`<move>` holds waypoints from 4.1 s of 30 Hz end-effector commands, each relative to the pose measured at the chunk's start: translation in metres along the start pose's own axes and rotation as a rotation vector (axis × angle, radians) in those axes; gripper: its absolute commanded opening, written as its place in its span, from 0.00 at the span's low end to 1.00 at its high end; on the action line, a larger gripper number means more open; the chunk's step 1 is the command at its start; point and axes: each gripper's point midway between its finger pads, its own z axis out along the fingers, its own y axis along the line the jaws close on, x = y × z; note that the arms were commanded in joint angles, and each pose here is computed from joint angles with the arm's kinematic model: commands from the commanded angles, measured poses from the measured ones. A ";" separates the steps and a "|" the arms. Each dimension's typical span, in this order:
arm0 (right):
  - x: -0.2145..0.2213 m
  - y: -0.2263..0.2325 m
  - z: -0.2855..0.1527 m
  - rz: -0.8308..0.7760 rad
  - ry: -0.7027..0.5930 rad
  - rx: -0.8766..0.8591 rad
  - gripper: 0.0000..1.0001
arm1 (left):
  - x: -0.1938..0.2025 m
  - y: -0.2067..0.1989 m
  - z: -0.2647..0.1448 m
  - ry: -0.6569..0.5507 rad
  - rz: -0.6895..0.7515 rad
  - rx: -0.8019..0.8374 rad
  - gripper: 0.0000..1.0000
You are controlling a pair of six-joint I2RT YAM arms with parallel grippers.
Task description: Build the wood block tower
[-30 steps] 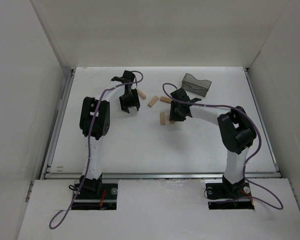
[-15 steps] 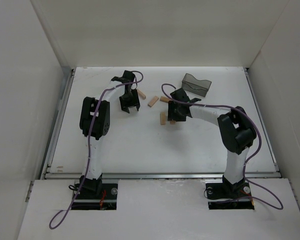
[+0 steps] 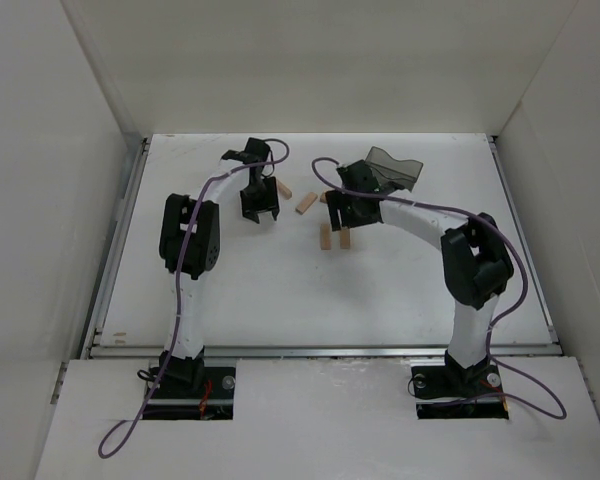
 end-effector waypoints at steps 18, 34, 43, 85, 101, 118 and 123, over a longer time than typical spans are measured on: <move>-0.078 0.002 0.056 -0.585 0.077 -0.178 0.80 | -0.049 0.070 -0.109 -0.167 0.142 -0.134 0.47; -0.139 -0.001 0.046 -0.587 -0.097 -0.131 0.75 | -0.052 0.064 -0.108 -0.170 0.179 -0.123 0.45; -0.117 -0.022 0.082 -0.594 -0.020 -0.127 0.79 | -0.051 0.069 -0.101 -0.156 0.177 -0.146 0.45; -0.035 0.042 -0.011 -1.045 0.000 -0.411 0.00 | -0.048 0.070 -0.086 -0.132 0.198 -0.117 0.45; -0.040 0.038 -0.008 -1.150 -0.001 -0.350 0.00 | -0.043 0.077 -0.087 -0.118 0.181 -0.104 0.45; -0.037 0.042 0.000 -1.189 0.000 -0.419 0.00 | -0.040 0.078 -0.084 -0.099 0.189 -0.108 0.45; -0.039 0.038 0.001 -1.182 0.000 -0.414 0.00 | -0.040 0.078 -0.084 -0.099 0.189 -0.108 0.45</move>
